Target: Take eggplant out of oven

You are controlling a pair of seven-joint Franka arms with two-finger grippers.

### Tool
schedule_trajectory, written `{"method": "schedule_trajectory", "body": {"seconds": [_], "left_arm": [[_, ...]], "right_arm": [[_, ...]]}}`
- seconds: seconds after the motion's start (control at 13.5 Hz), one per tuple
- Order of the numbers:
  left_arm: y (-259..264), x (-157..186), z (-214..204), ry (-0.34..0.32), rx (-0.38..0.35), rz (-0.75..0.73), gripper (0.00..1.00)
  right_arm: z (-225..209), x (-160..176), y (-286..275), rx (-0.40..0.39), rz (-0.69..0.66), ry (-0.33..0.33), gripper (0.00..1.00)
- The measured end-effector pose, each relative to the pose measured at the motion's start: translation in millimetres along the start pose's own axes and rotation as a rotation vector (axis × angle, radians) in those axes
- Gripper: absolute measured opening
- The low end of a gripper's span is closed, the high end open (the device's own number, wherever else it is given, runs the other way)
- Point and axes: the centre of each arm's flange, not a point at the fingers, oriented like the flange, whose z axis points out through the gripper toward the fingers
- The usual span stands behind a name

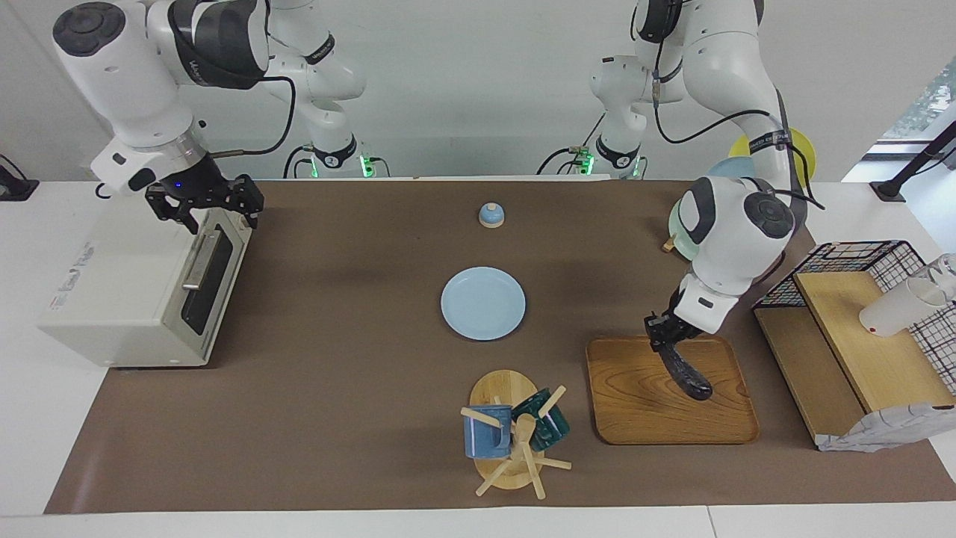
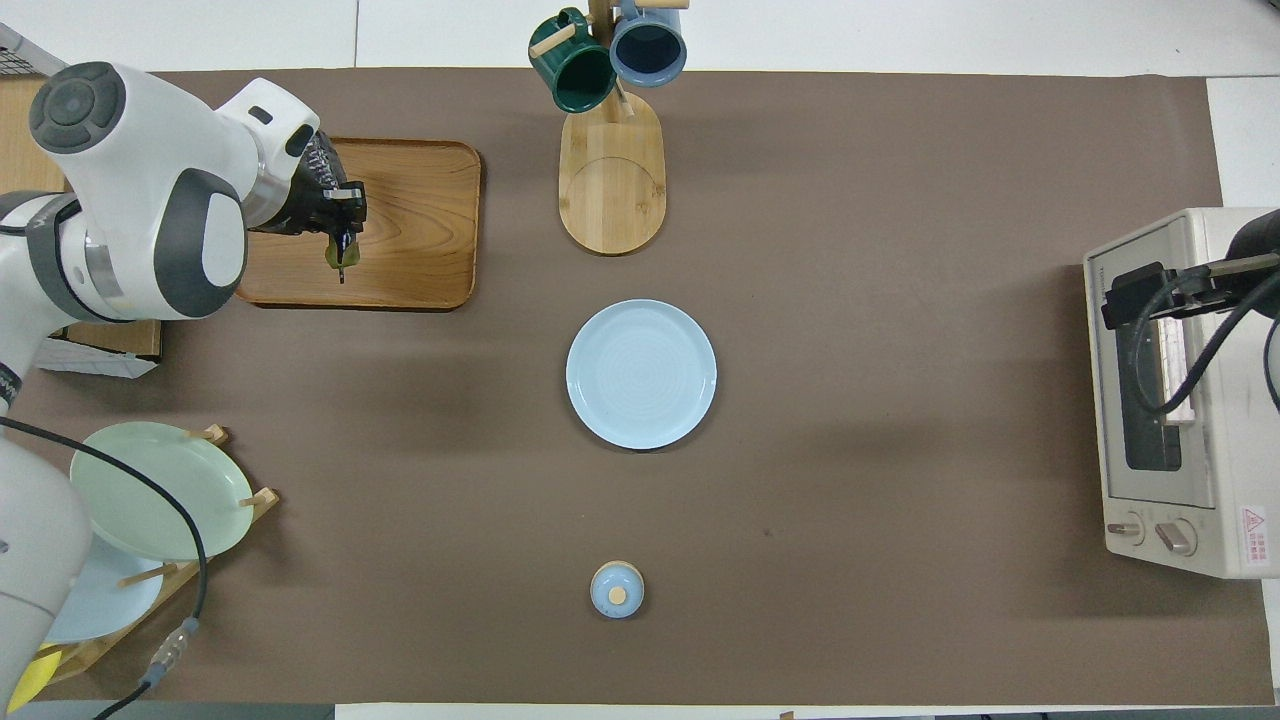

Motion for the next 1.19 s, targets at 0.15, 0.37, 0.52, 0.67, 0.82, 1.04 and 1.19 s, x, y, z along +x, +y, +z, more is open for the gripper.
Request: {"method": "schedule_trajectory", "body": {"seconds": [0.15,0.37,0.52,0.67,0.82,1.04,1.19], "left_arm": [[-5.9,17.9,19.6,0.042,0.011,0.016,0.25],[-3.5,17.7,36.4,0.039,0.019,0.066,0.25],[-1.9,16.2,38.0,0.035,0.020,0.086,0.25],[-4.0,12.4,42.6,0.013,0.025,0.114,0.25],[-6.1,7.9,45.0,-0.029,0.031,0.138,0.25],[-5.6,2.4,45.9,-0.056,0.034,0.158,0.30],[-7.5,3.0,41.5,-0.053,0.034,0.174,0.55]], "right_arm": [[-0.1,0.0,0.0,0.000,0.019,0.000,1.00],[-0.9,0.1,-0.2,0.000,0.035,0.002,1.00],[-2.8,0.6,-1.9,-0.001,0.042,0.006,1.00],[-3.5,0.7,-2.6,-0.001,0.045,0.007,1.00],[-3.6,0.8,-2.6,-0.001,0.045,0.007,1.00],[-4.0,0.8,-2.6,-0.001,0.046,0.008,1.00],[-4.0,0.8,-2.5,-0.001,0.046,0.008,1.00]]}}
